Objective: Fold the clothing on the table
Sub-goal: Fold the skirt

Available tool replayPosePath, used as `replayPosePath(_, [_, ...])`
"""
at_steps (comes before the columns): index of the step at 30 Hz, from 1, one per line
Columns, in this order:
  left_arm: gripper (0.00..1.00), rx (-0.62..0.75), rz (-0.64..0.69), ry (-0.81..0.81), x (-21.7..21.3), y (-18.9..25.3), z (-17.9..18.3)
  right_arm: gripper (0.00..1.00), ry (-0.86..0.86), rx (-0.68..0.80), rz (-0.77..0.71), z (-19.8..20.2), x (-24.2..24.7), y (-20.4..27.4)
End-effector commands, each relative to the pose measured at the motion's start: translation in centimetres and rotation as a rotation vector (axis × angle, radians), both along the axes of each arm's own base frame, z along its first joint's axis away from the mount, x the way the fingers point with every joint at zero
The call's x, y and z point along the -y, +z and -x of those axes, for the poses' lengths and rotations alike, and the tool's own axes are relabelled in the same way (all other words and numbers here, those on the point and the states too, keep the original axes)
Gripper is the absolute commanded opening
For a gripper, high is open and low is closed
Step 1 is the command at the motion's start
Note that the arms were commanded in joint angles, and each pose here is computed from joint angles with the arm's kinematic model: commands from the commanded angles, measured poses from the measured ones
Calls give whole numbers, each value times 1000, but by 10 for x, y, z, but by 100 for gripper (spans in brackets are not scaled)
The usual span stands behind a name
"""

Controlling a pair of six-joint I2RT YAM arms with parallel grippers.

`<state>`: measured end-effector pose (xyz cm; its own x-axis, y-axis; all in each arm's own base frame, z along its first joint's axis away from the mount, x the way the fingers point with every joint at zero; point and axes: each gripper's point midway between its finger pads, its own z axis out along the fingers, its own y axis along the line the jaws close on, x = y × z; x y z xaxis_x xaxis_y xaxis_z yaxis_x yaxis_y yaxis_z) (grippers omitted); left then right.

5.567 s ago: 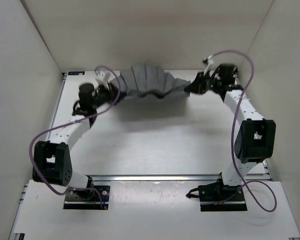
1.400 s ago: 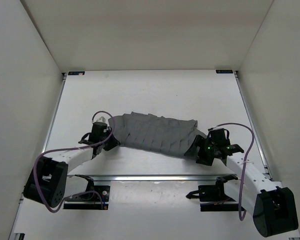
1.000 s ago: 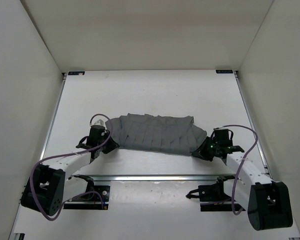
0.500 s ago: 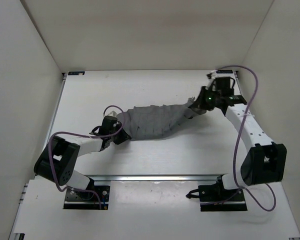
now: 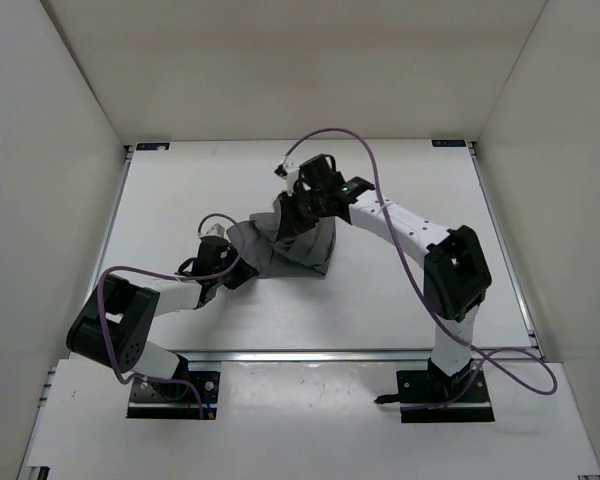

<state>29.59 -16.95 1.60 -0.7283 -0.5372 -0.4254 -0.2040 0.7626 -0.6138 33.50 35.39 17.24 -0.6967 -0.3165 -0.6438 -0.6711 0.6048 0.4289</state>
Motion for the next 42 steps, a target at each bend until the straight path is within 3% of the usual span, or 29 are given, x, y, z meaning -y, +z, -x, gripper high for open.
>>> replayPosePath(1, [0,-5,-30,53,-14,-7,5,0,52,23,-75,5,-35,17])
replayPosePath(17, [0,-1,-1,60,-21,-12,20,0,280,-157,-103,43,-101,-48])
replayPosePath(19, [3,-4,-2,63,-24,-13,22,14,321,-167,-142,52,-106,-35])
replayPosePath(22, [18,17,21,83,-26,-5,20,45,332,-64,-205,49,-103,-2])
replayPosePath(24, [30,32,35,88,-26,1,20,51,322,-8,-222,52,-92,9])
replayPosePath(25, [33,37,36,95,-28,2,21,52,321,78,-287,51,-90,42])
replayPosePath(28, [39,49,42,120,-32,9,22,54,238,116,-383,52,-57,56])
replayPosePath(30, [41,56,44,126,-35,13,26,53,165,162,-413,45,-41,70])
replayPosePath(33, [43,81,55,185,-45,23,31,40,101,166,-364,32,-24,62])
replayPosePath(34, [44,82,61,204,-50,24,37,17,113,171,-363,29,-24,62])
replayPosePath(36, [43,94,70,235,-57,30,42,0,105,127,-353,25,-24,48])
replayPosePath(40, [44,135,102,273,-67,51,51,0,160,87,-374,20,-46,33])
replayPosePath(42, [44,150,101,298,-75,57,52,0,193,-5,-371,20,-61,7])
